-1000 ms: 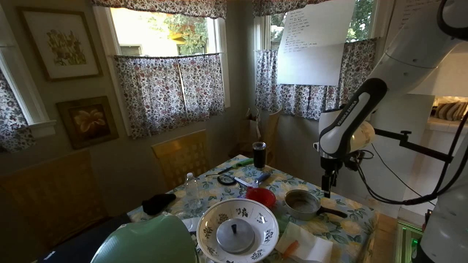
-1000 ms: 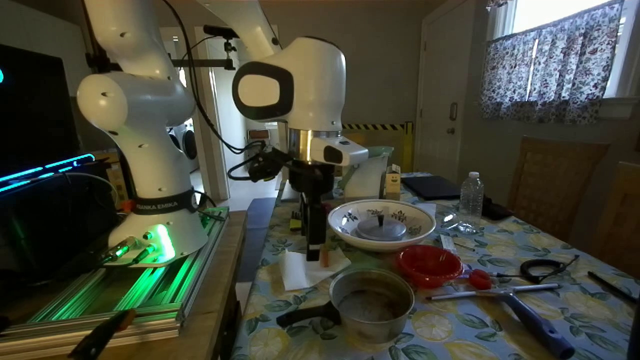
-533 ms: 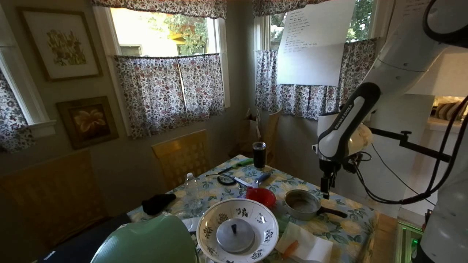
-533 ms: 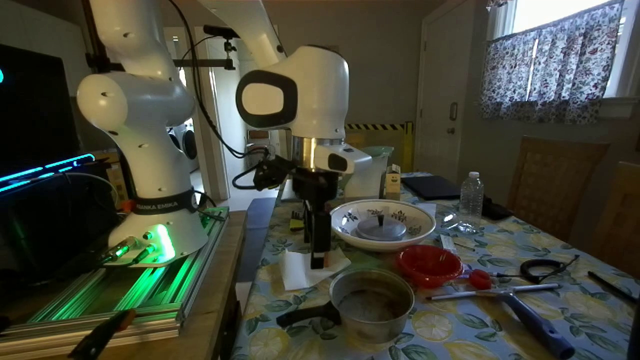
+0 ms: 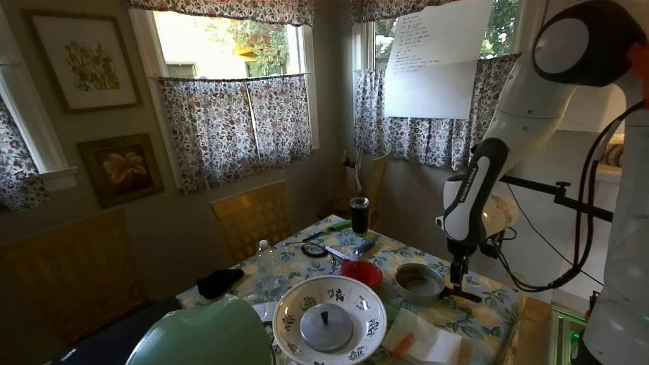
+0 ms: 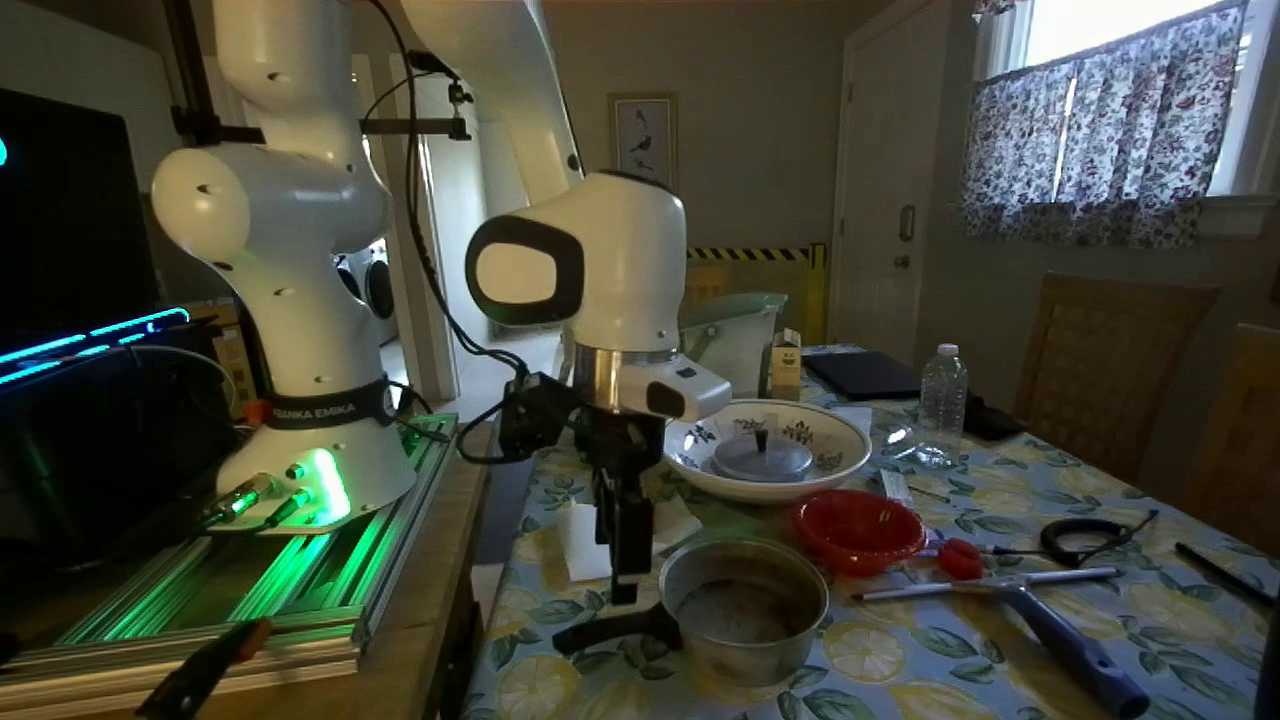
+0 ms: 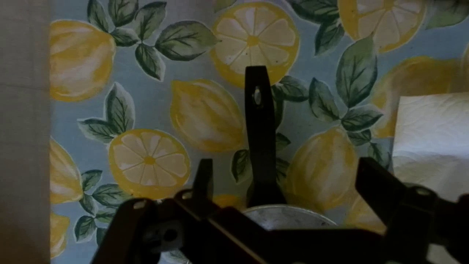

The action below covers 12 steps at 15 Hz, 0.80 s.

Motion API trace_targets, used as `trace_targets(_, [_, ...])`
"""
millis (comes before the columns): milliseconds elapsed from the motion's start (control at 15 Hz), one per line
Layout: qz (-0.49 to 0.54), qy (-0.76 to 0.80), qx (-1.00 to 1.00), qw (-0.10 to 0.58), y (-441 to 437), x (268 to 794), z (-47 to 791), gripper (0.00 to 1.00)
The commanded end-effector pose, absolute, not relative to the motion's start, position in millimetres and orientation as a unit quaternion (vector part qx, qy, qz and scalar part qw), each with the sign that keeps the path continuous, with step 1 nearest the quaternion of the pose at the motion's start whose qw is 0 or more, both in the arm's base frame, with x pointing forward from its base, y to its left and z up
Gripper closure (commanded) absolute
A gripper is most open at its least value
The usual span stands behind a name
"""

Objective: Pick up the pot from the table and pour it's contents in the bowl

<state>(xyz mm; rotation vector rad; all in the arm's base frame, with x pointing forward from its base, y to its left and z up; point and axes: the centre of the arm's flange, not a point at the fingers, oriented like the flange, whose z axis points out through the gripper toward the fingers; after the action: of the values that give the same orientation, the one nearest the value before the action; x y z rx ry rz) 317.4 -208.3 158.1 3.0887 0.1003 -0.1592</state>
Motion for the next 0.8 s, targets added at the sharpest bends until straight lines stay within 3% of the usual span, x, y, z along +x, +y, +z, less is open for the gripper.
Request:
trace_targets(0, [-0.055,0.062,0.996,0.022,-218,314,135,0.0])
trace_targets(733, [-0.037,0.053,0.998,0.028,-226,313,93,0.0])
